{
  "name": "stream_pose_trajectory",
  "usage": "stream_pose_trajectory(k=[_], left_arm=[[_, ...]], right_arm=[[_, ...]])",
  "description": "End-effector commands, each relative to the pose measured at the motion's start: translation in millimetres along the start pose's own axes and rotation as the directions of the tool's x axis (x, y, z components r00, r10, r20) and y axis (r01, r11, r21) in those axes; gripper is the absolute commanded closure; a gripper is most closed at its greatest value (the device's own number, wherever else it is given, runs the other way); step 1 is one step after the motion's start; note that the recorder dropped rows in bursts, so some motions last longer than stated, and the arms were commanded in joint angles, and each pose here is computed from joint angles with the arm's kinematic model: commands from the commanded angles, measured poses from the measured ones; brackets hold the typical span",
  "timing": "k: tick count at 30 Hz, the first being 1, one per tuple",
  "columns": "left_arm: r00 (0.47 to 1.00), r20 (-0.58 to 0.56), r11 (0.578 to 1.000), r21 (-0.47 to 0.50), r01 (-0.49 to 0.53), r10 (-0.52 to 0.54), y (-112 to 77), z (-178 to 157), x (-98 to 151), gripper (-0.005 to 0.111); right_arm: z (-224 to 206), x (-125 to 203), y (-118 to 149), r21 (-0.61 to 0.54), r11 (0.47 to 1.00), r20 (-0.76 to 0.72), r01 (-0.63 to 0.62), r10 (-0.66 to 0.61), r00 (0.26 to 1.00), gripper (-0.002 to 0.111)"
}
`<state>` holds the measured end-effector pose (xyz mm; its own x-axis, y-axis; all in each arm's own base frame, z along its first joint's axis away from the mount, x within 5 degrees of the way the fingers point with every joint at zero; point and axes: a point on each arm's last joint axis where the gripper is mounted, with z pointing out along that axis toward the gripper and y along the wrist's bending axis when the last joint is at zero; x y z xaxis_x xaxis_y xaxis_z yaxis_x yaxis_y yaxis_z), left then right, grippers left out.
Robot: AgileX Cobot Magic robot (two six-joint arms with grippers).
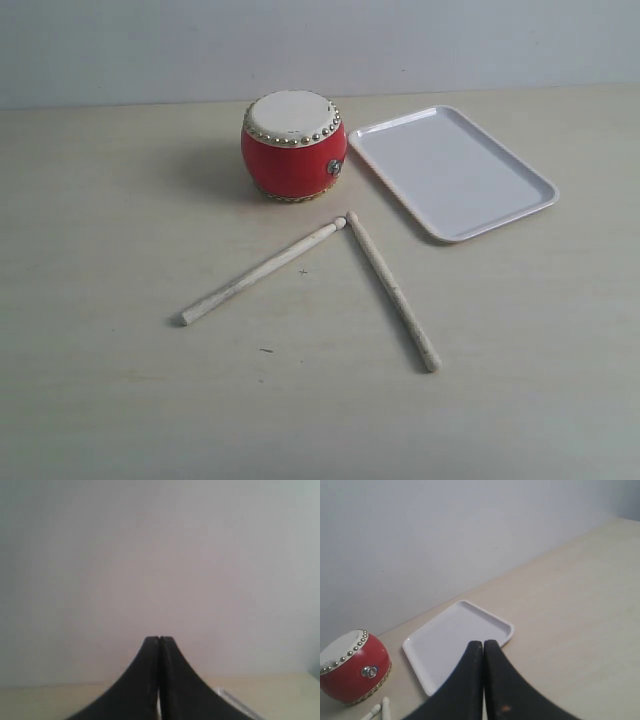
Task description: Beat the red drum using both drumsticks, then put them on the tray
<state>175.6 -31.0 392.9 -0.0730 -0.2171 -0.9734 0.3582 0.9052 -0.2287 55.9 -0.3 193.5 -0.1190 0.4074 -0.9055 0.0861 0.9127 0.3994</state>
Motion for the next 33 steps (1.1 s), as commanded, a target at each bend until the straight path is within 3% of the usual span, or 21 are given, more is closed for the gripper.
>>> stream_pose_trajectory(k=[1, 4, 7, 11, 14, 17, 19, 21, 22, 23, 24, 28, 30, 33], left_arm=[[0.979, -0.201, 0.999, 0.042, -0.025, 0.033, 20.6, 58, 21, 0.107], [0.968, -0.217, 0.984, -0.095, -0.153, 0.129, 49.4, 90, 22, 0.107], [0.962, -0.244, 0.943, -0.274, -0.191, 0.124, 81.4, 118, 29, 0.107], [0.934, -0.336, 0.938, -0.269, -0.220, 0.122, 96.9, 138, 57, 0.107], [0.855, -0.442, 0.875, -0.257, -0.411, 0.272, 112.9, 147, 76, 0.107], [0.681, -0.594, 0.694, -0.266, -0.669, 0.429, 135.9, 145, 90, 0.107], [0.525, -0.709, 0.533, -0.246, -0.810, 0.470, 151.0, 140, 96, 0.107], [0.317, -0.852, 0.380, -0.153, -0.912, 0.417, 166.8, 132, 105, 0.107], [0.238, -0.897, 0.344, -0.105, -0.933, 0.372, 171.2, 129, 108, 0.107], [0.178, -0.936, 0.333, -0.071, -0.940, 0.303, 176.0, 126, 111, 0.107], [0.179, -0.954, 0.363, -0.083, -0.928, 0.239, 178.7, 126, 114, 0.107], [0.329, -0.935, 0.534, -0.212, -0.819, 0.134, 160.9, 144, 119, 0.107], [0.291, -0.946, 0.597, -0.151, -0.788, 0.144, 145.2, 153, 123, 0.107], [0.156, -0.965, 0.670, 0.025, -0.742, 0.209, 117.9, 162, 130, 0.107]], right_arm=[[0, 1, -1, 0.004, 1.000, 0.007, 0.007, -0.007, 1.000, 0.108], [0, 1, -1, 0.004, 1.000, 0.007, 0.007, -0.007, 1.000, 0.108], [0, 1, -1, 0.004, 1.000, 0.008, 0.007, -0.007, 1.000, 0.108], [0, 0, 0, 0.000, 1.000, 0.009, 0.008, -0.008, 1.000, 0.108], [0, 0, 0, 0.000, 1.000, 0.009, 0.008, -0.008, 1.000, 0.108], [0, 0, 0, 0.000, 1.000, 0.009, 0.008, -0.008, 1.000, 0.108], [0, 0, 0, 0.000, 1.000, 0.009, 0.009, -0.009, 1.000, 0.108], [0, 0, 0, 0.000, 1.000, 0.009, 0.009, -0.009, 1.000, 0.108], [0, 0, 0, 0.000, 1.000, 0.009, 0.009, -0.009, 1.000, 0.108], [0, 0, 0, 0.000, 1.000, 0.009, 0.009, -0.009, 1.000, 0.108], [0, 0, 0, 0.000, 1.000, 0.009, 0.009, -0.009, 1.000, 0.108], [0, 0, 0, 0.000, 1.000, 0.009, 0.009, -0.009, 1.000, 0.108], [0, 1, -1, 0.001, 1.000, 0.007, 0.009, -0.009, 1.000, 0.108], [0, 1, -1, 0.001, 1.000, 0.007, 0.009, -0.009, 1.000, 0.108]])
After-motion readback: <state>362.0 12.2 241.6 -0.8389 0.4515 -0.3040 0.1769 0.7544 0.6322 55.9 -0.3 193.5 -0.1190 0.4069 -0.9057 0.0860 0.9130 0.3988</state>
